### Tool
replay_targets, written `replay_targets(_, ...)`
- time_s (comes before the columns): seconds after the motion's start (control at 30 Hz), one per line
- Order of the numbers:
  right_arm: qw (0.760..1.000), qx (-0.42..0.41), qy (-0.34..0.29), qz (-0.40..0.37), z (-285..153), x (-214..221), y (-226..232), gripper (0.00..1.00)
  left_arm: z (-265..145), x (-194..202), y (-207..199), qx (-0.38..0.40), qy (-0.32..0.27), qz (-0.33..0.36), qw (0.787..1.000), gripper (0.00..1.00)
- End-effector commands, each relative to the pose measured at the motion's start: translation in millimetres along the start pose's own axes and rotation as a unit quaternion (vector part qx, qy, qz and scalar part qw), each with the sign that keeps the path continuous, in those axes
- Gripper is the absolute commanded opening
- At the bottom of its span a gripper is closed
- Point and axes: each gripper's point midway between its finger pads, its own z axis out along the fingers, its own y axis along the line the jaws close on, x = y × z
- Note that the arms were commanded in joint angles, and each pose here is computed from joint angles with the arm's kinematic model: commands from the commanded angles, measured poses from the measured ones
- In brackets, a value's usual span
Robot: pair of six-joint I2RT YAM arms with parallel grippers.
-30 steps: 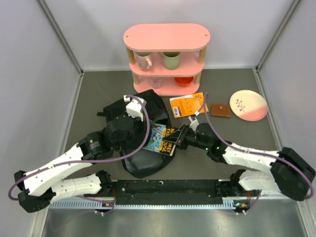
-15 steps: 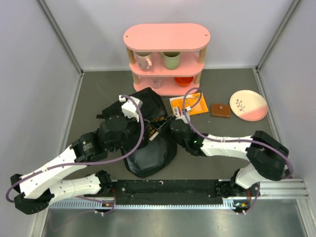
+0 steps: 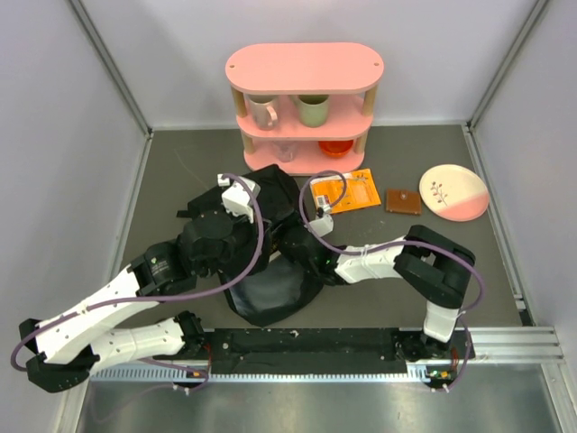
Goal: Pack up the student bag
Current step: Place the book in the student bag.
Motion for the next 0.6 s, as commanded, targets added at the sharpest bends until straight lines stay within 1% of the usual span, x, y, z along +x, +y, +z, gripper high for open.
replay_targets(0.0,0.999,-0.034,0.024,-0.031,-14.8,4.3,11.6,0.76,-11.3,-40.3,-9.1,0.024,-0.065,-0.039,0.997,0.0)
replay_targets(0.07,0.998,-0.021,0.043,-0.049,-24.4,6.2,-1.7,0.77,-10.9,-39.0,-8.8,0.022,-0.063,-0.04,0.997,0.0)
replay_targets(0.1,0.997,-0.03,0.047,-0.053,-32.4,3.0,4.9,0.77,-10.2,-37.4,-8.5,0.021,-0.06,-0.039,0.997,0.0)
replay_targets(0.2,0.995,-0.008,0.067,-0.074,-46.7,2.1,-8.7,0.78,-9.0,-33.2,-6.6,0.017,-0.056,-0.04,0.998,0.0)
replay_targets(0.23,0.994,-0.018,0.075,-0.075,-54.3,0.7,-1.8,0.77,-8.4,-31.8,-5.6,0.015,-0.054,-0.04,0.998,0.0)
replay_targets(0.27,0.993,-0.017,0.08,-0.087,-58.0,0.5,-6.7,0.77,-7.7,-30.5,-5.6,0.014,-0.052,-0.041,0.998,0.0)
replay_targets(0.33,0.992,-0.036,0.088,-0.084,-65.2,0.0,1.0,0.75,-8.0,-28.8,-5.6,0.015,-0.051,-0.042,0.998,0.0)
replay_targets(0.37,0.992,-0.036,0.093,-0.081,-66.4,1.4,-2.3,0.72,-8.3,-27.9,-4.9,0.014,-0.05,-0.045,0.998,0.0)
replay_targets(0.4,0.991,-0.041,0.097,-0.077,-67.8,3.2,-0.7,0.61,-6.8,-25.4,-4.9,0.013,-0.047,-0.045,0.998,0.0)
replay_targets(0.47,0.99,-0.056,0.111,-0.071,-70.5,7.6,5.4,0.55,-6.6,-23.8,-5.7,0.015,-0.044,-0.047,0.998,0.0)
replay_targets(0.5,0.989,-0.056,0.117,-0.071,-70.8,9.7,5.2,0.48,-7.5,-24.0,-6.1,0.017,-0.044,-0.05,0.998,0.0)
replay_targets(0.57,0.987,-0.056,0.129,-0.072,-71.5,14.6,3.1,0.4,-8.1,-22.5,-6.6,0.019,-0.043,-0.055,0.997,0.0)
